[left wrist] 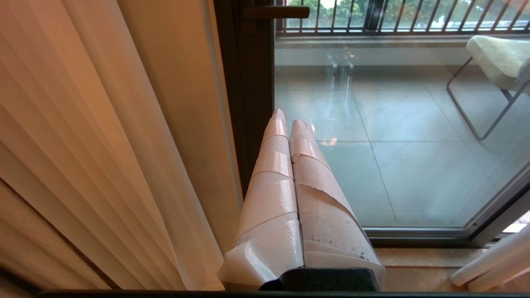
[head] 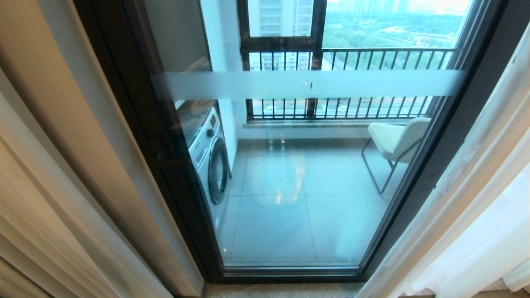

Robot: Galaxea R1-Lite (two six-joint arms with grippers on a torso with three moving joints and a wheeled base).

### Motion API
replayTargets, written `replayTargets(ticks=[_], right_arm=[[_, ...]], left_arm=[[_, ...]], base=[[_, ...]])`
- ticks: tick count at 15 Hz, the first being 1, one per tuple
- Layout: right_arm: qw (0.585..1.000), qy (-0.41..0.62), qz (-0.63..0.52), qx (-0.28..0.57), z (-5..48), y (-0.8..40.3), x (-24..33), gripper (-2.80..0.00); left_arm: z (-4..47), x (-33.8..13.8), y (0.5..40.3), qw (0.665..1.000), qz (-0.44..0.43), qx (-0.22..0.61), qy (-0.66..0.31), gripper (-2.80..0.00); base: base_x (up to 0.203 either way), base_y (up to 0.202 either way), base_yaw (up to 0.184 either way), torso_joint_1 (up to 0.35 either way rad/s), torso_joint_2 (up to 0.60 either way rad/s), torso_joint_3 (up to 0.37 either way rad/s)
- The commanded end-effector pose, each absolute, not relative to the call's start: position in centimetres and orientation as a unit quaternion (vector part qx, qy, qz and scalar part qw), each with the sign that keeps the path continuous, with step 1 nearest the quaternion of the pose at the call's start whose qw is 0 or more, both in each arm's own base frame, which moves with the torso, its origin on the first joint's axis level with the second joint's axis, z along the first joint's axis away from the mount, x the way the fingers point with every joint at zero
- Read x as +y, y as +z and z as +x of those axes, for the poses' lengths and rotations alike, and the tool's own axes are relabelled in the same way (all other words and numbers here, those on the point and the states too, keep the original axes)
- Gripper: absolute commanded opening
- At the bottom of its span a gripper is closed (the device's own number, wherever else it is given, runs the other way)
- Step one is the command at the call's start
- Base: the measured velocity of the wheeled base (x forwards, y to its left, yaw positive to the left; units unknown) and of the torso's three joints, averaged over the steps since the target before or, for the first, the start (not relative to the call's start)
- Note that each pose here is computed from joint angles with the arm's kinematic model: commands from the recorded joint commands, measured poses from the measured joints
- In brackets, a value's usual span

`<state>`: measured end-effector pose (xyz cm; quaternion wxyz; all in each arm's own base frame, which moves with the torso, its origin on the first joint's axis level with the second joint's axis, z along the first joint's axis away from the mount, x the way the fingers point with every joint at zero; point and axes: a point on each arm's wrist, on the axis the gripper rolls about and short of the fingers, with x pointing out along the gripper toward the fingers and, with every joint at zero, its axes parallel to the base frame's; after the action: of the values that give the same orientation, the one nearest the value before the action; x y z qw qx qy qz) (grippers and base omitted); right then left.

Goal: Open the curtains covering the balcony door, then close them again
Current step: Close the inner curtains on both sides

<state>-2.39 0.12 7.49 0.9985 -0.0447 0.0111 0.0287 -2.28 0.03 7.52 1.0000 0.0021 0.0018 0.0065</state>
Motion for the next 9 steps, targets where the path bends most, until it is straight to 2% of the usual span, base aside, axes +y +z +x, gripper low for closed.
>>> replayTargets(ticks=[1, 9], right_arm=[[0.998, 0.029, -0.045, 0.012, -2.38, 7.49, 0.12, -2.8], [0.998, 0.029, -0.046, 0.012, -2.38, 7.49, 0.12, -2.8]], left_arm=[[-2.27, 0.03, 7.52, 1.0, 0.002, 0.002, 0.007, -2.8], [-2.28, 0.01, 7.55, 1.0, 0.003, 0.002, 0.002, -2.8]], base=[[0.0, 0.0, 0.0, 0.0, 0.0, 0.0], [0.0, 0.0, 0.0, 0.0, 0.0, 0.0]])
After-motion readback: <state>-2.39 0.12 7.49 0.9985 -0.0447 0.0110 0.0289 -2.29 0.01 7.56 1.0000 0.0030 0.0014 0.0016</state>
